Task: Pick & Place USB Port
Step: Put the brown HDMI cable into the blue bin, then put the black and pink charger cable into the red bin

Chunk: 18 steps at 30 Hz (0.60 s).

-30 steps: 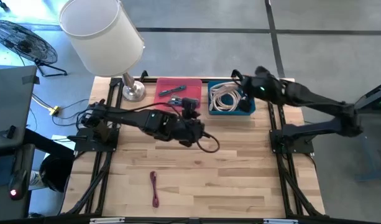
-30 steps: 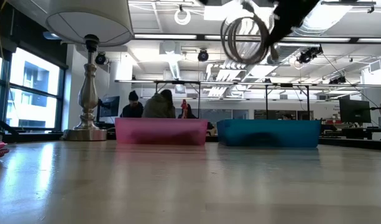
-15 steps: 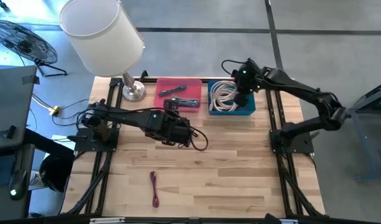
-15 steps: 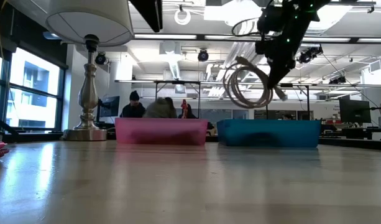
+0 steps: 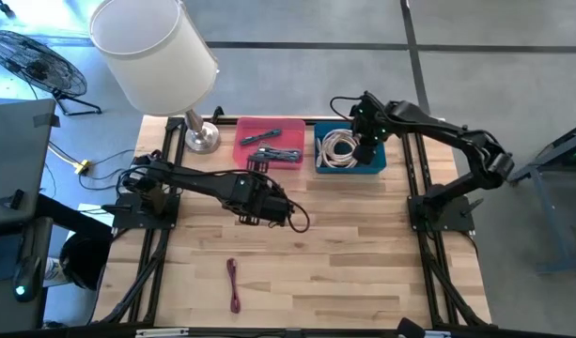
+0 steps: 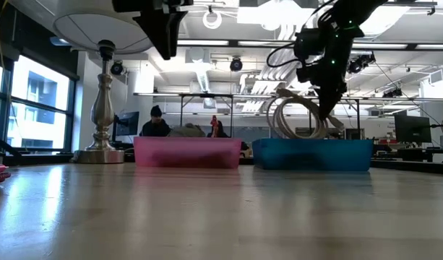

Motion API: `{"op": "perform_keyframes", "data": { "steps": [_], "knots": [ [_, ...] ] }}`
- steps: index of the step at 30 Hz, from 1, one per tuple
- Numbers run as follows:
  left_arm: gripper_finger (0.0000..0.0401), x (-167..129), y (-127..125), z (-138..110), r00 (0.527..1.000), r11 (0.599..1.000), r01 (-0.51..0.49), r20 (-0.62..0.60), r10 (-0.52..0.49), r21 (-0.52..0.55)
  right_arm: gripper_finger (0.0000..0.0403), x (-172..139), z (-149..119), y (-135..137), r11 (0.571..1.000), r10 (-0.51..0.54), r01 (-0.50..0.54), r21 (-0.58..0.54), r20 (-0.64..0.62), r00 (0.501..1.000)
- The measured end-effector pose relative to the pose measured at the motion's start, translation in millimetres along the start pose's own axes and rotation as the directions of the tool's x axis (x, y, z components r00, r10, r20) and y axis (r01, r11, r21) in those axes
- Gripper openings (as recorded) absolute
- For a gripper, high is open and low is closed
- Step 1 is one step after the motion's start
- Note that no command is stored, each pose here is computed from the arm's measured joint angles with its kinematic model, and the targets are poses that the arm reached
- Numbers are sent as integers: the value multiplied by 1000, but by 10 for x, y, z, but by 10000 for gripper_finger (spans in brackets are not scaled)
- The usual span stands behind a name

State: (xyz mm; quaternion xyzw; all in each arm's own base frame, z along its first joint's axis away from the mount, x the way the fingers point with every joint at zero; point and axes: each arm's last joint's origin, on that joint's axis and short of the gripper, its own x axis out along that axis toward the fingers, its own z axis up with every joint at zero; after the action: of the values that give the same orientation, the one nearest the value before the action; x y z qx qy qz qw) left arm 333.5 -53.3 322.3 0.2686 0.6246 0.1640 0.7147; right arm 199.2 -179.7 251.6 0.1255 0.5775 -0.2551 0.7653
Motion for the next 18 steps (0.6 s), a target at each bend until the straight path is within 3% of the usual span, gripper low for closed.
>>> {"op": "perform_keyframes", "data": {
  "steps": [10, 18],
  "knots": [
    [115, 13, -16, 20, 1000, 999, 19, 15, -19, -37, 167, 0, -3, 2, 1000, 2, -2, -4, -3, 1000],
    [115, 57, -67, 3, 996, 996, 83, -8, -83, -19, 192, 0, -10, 9, 1000, 4, -4, -17, -11, 1000]
  ]
}}
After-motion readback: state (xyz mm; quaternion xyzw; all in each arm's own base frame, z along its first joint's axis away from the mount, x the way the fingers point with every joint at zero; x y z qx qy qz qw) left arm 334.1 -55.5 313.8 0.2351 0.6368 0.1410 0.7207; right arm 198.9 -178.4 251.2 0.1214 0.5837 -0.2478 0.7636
